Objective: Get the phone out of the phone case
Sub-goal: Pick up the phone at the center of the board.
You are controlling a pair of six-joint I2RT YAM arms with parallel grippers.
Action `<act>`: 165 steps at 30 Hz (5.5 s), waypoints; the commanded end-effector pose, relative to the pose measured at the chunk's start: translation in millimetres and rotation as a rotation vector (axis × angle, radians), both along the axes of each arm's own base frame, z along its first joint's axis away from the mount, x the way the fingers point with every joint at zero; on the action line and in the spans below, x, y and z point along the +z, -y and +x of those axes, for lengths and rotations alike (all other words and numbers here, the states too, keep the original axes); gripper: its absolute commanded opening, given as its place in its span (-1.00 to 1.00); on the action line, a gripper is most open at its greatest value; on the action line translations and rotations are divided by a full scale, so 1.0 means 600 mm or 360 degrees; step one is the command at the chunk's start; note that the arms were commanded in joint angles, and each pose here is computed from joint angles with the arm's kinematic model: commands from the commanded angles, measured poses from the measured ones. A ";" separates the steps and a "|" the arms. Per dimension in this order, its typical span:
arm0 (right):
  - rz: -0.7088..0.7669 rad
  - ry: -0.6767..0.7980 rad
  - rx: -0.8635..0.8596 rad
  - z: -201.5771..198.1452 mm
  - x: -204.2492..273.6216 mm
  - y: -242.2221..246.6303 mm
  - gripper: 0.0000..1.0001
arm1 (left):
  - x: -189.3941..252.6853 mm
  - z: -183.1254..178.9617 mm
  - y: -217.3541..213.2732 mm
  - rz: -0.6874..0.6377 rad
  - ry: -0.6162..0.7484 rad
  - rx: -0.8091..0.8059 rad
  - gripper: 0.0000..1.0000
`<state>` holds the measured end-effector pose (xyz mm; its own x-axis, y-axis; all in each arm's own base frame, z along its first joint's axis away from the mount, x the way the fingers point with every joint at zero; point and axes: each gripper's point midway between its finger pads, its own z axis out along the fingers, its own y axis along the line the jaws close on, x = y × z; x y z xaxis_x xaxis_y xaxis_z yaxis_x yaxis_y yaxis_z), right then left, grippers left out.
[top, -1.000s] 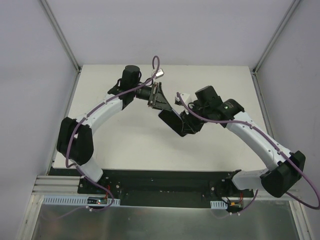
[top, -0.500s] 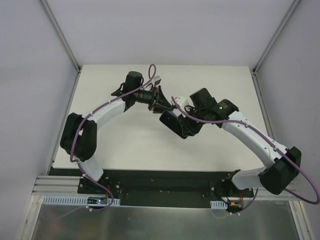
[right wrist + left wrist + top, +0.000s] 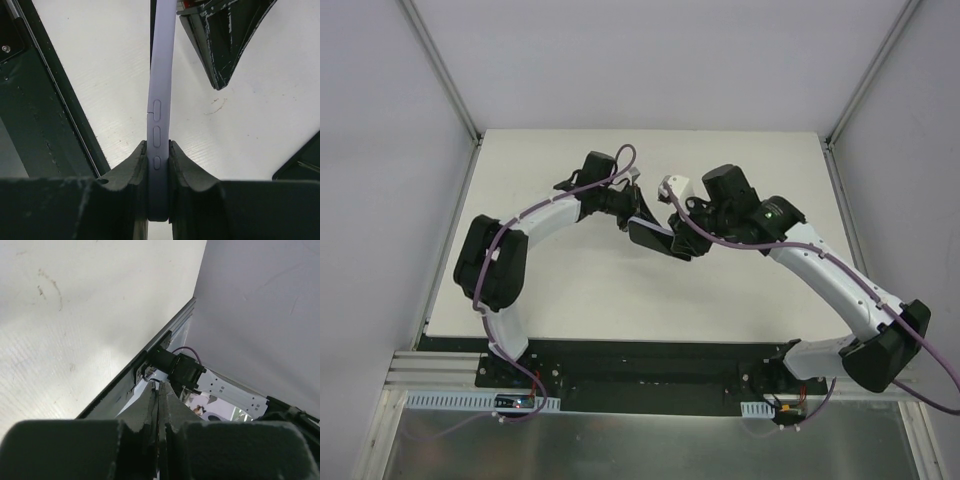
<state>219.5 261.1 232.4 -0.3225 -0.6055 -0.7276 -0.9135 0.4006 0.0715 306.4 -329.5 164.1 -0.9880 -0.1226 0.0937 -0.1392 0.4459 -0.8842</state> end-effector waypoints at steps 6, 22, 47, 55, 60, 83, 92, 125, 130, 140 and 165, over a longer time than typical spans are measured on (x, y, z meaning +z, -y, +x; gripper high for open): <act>0.0306 -0.0015 0.0006 -0.001 0.051 0.006 -1.00 | 0.135 0.022 -0.049 -0.0129 0.0628 -0.0160 -0.37; 0.0697 -0.0283 0.0115 -0.042 0.132 0.031 -1.00 | 0.195 -0.093 -0.139 -0.0160 0.1756 -0.0852 0.69; 0.0881 -0.0591 0.0220 -0.048 0.142 0.012 -1.00 | 0.180 -0.179 -0.066 -0.0303 0.2112 -0.1283 -1.00; 0.0976 -0.0790 0.0228 -0.041 0.123 0.002 -1.00 | 0.226 -0.197 -0.057 -0.0374 0.2340 -0.1337 -1.00; 0.1035 -0.0890 0.0236 -0.032 0.117 -0.004 -1.00 | 0.243 -0.214 -0.053 -0.0381 0.2389 -0.1372 -1.00; 0.1077 -0.1014 0.0248 -0.036 0.113 -0.007 -1.00 | 0.231 -0.229 -0.043 0.0005 0.2605 -0.1574 -1.00; 0.1097 -0.0888 0.0215 -0.044 0.129 0.006 -1.00 | 0.233 -0.170 -0.089 0.0098 0.2431 -0.1328 -0.17; 0.1018 -0.0495 0.0079 -0.018 0.134 0.018 -1.00 | 0.212 -0.136 -0.020 -0.0500 0.1490 -0.0922 -0.50; 0.0977 -0.0471 0.0065 -0.024 0.121 0.023 -1.00 | 0.217 -0.132 -0.015 -0.0508 0.1487 -0.0922 -1.00; 0.0664 -0.0321 0.0020 -0.035 0.053 0.038 -0.02 | 0.228 -0.132 -0.033 -0.0298 0.1721 -0.1070 -1.00; 0.0429 -0.0268 0.0336 -0.063 0.004 0.010 0.52 | 0.216 -0.195 -0.076 0.0167 0.2084 -0.1499 -1.00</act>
